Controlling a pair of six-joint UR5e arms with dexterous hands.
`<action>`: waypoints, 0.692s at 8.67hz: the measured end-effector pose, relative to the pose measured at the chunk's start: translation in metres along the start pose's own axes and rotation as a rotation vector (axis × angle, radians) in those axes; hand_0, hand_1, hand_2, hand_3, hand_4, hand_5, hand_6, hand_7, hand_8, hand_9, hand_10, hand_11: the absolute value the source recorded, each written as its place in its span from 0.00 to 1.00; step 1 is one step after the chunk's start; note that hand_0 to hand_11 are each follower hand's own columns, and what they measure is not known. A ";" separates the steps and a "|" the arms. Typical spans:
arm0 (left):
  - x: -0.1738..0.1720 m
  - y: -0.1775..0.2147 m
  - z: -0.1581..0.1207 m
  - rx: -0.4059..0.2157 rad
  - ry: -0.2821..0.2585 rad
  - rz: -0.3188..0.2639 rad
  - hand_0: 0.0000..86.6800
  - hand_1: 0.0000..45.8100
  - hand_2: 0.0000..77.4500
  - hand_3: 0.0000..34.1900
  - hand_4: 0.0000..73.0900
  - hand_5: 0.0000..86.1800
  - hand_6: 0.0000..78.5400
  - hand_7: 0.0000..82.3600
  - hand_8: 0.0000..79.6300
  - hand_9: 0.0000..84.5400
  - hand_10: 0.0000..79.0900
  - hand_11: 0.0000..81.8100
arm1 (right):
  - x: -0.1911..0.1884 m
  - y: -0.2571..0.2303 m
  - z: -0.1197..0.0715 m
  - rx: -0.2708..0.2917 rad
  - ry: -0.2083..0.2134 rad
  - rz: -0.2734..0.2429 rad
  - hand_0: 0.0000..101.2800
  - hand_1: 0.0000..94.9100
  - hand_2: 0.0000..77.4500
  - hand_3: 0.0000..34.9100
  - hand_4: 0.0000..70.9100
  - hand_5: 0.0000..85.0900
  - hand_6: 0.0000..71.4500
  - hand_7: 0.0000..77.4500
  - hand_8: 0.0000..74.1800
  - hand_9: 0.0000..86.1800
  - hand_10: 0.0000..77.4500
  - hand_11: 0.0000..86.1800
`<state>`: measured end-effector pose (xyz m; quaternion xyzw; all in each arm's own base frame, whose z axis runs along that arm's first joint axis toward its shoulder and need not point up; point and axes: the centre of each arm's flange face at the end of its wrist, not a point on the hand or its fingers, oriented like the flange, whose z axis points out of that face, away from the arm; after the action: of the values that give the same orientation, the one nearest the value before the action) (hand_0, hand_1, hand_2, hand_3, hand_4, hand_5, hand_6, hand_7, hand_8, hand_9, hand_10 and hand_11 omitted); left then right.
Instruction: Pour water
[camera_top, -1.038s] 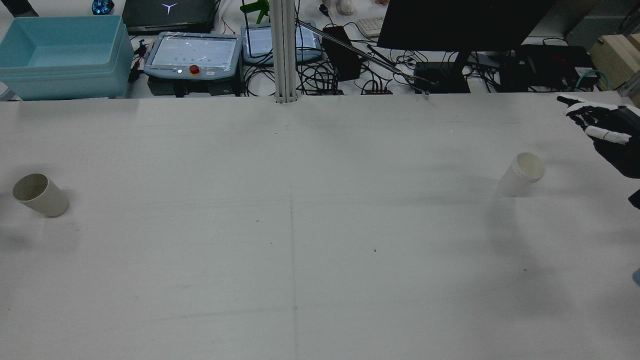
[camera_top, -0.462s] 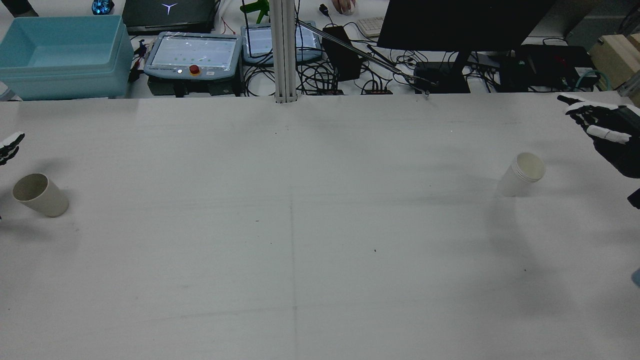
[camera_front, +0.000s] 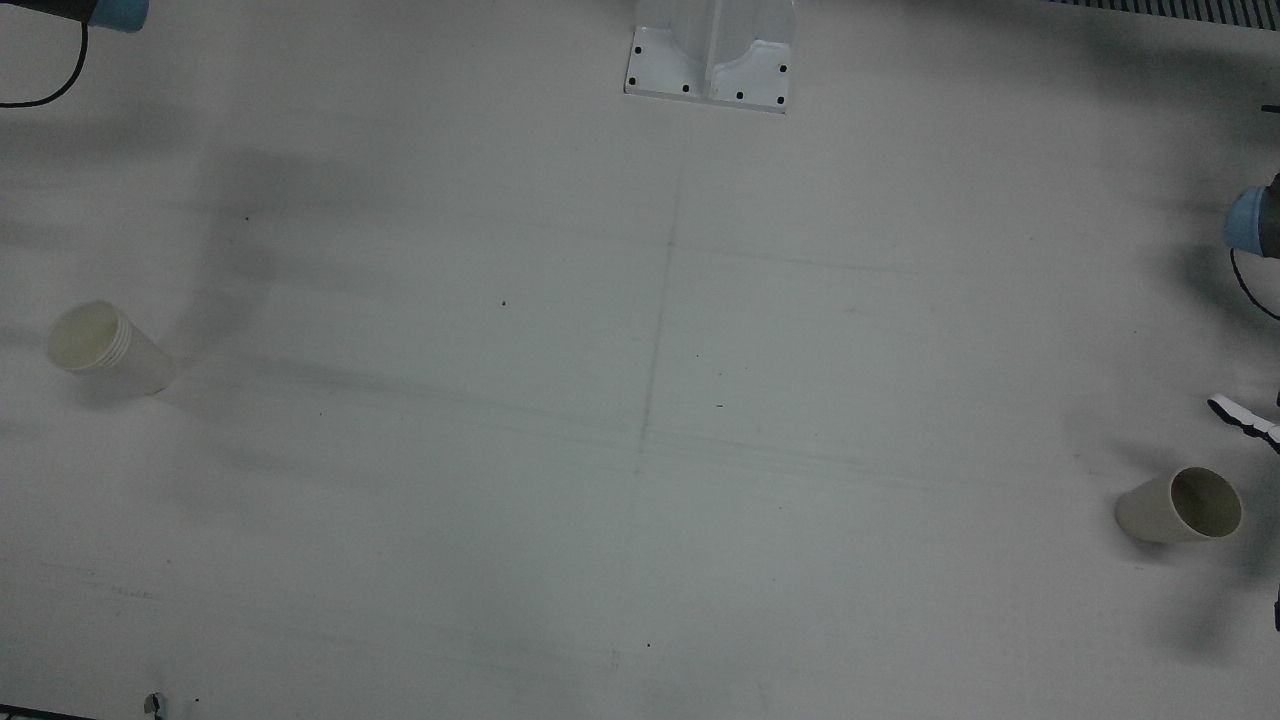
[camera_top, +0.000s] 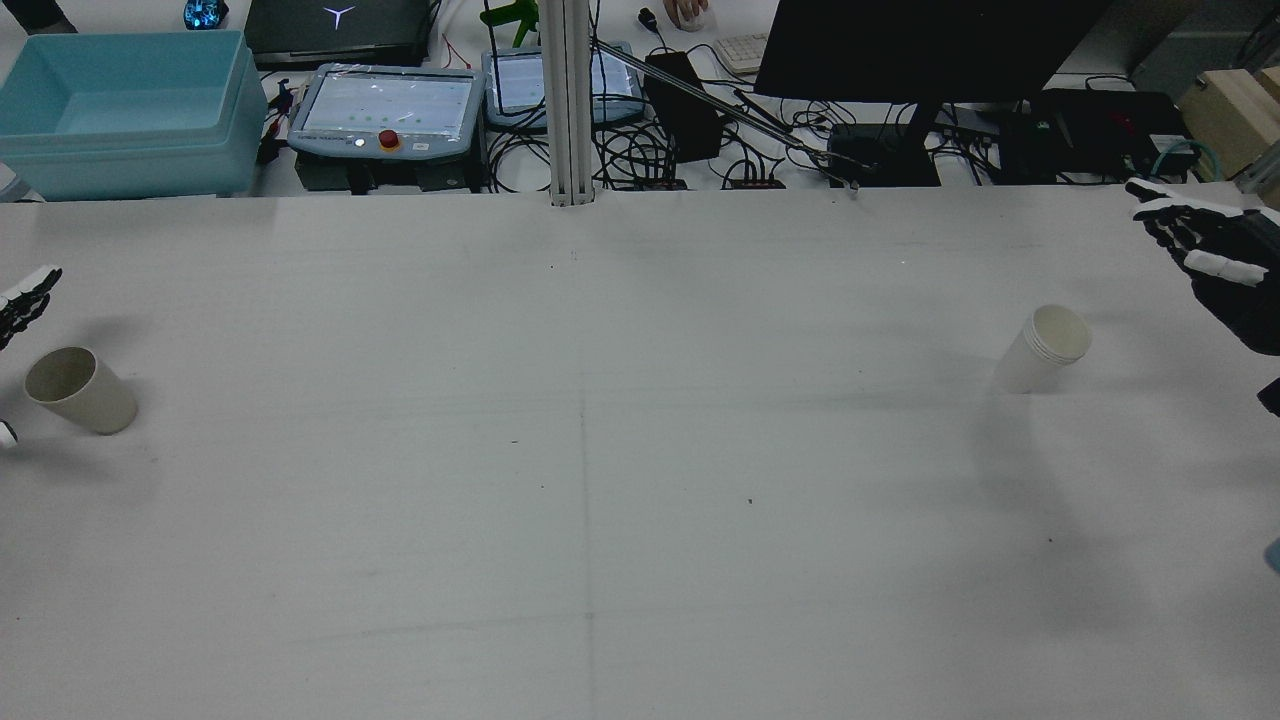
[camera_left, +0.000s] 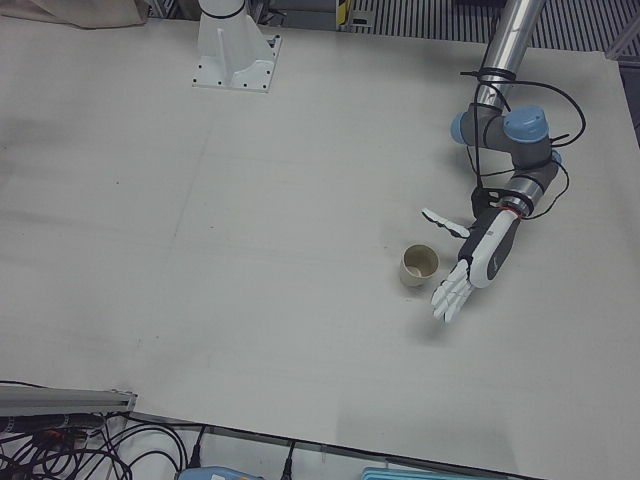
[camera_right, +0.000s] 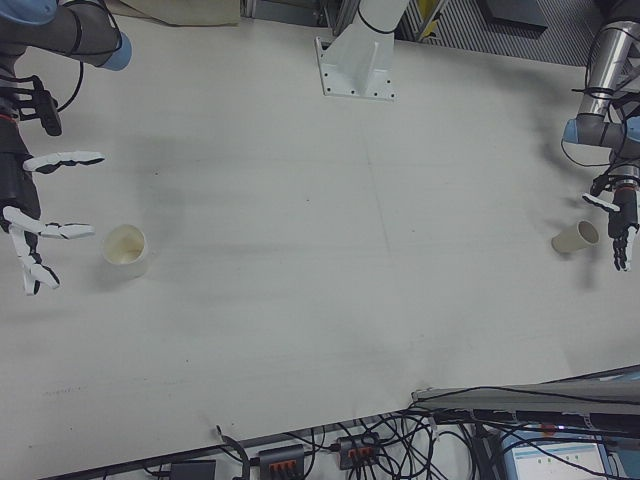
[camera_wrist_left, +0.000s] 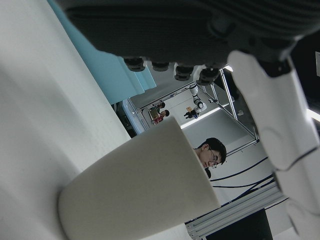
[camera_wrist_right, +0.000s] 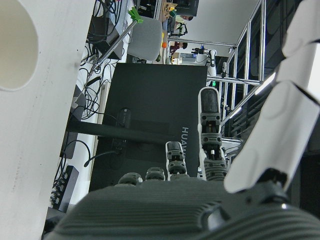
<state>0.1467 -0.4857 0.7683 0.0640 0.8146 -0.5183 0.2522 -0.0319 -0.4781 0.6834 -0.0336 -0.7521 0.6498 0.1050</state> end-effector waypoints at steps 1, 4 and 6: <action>-0.011 0.005 0.004 0.006 -0.011 -0.002 0.55 0.20 0.02 0.00 0.16 0.01 0.04 0.06 0.01 0.01 0.01 0.04 | 0.000 0.000 0.000 0.000 0.000 0.000 0.47 0.12 0.11 0.00 0.35 0.26 0.09 0.22 0.02 0.04 0.01 0.01; -0.040 0.011 0.023 0.011 -0.046 0.004 0.55 0.23 0.03 0.00 0.16 0.01 0.04 0.06 0.01 0.01 0.01 0.04 | -0.001 0.000 -0.001 0.001 -0.001 0.001 0.47 0.12 0.11 0.00 0.35 0.25 0.11 0.21 0.02 0.03 0.01 0.01; -0.044 0.011 0.026 0.012 -0.050 0.004 0.55 0.23 0.02 0.00 0.16 0.01 0.04 0.06 0.01 0.01 0.01 0.04 | -0.001 0.000 -0.001 0.002 -0.002 0.002 0.47 0.12 0.11 0.00 0.35 0.25 0.11 0.21 0.02 0.03 0.01 0.02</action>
<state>0.1979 -0.4970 0.7717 0.0543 0.8048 -0.5242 0.2732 -0.0308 -0.4774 0.6838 -0.0337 -0.7516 0.6505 0.1039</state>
